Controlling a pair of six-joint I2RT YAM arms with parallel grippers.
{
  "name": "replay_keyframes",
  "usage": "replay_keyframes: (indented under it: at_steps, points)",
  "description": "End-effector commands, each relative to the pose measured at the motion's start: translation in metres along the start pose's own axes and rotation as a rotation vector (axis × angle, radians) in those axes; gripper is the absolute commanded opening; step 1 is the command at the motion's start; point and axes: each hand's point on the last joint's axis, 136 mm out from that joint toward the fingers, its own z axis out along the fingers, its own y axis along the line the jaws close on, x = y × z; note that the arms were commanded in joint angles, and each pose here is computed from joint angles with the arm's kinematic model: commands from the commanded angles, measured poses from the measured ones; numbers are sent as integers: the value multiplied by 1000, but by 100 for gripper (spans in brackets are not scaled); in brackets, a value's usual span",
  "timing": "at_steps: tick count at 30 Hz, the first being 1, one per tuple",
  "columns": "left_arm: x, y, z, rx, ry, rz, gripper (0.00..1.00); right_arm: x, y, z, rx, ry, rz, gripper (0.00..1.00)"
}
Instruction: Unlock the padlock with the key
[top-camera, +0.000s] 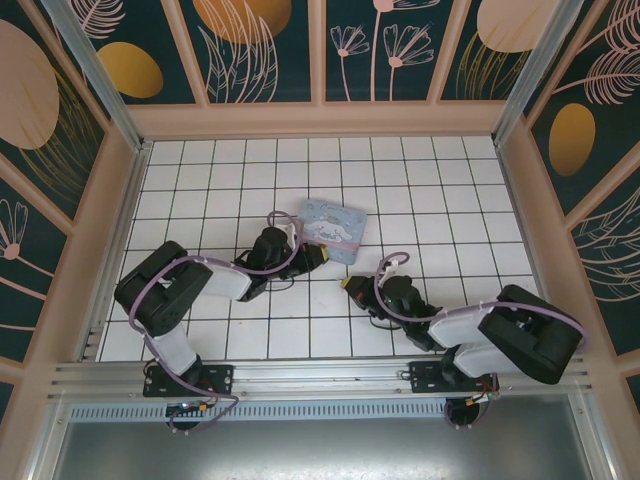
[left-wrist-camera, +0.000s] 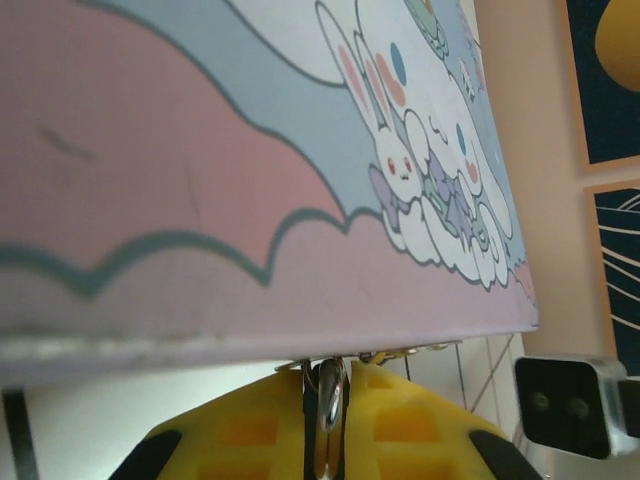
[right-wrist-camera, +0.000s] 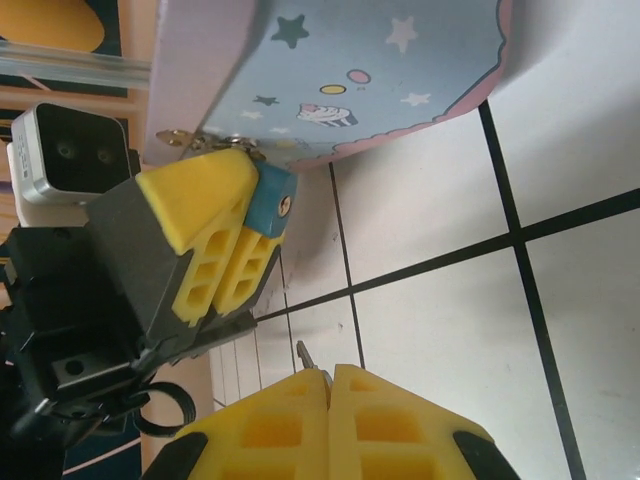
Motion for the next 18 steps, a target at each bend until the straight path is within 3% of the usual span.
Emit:
replay_keyframes:
  at_steps: [1,18]
  points:
    - [-6,-35,-10,122,3,-16,0,-10,21,5,-80,-56,42,0]
    - [4,-40,-6,233,49,-151,0,-21,20,12,-99,-118,135,0]
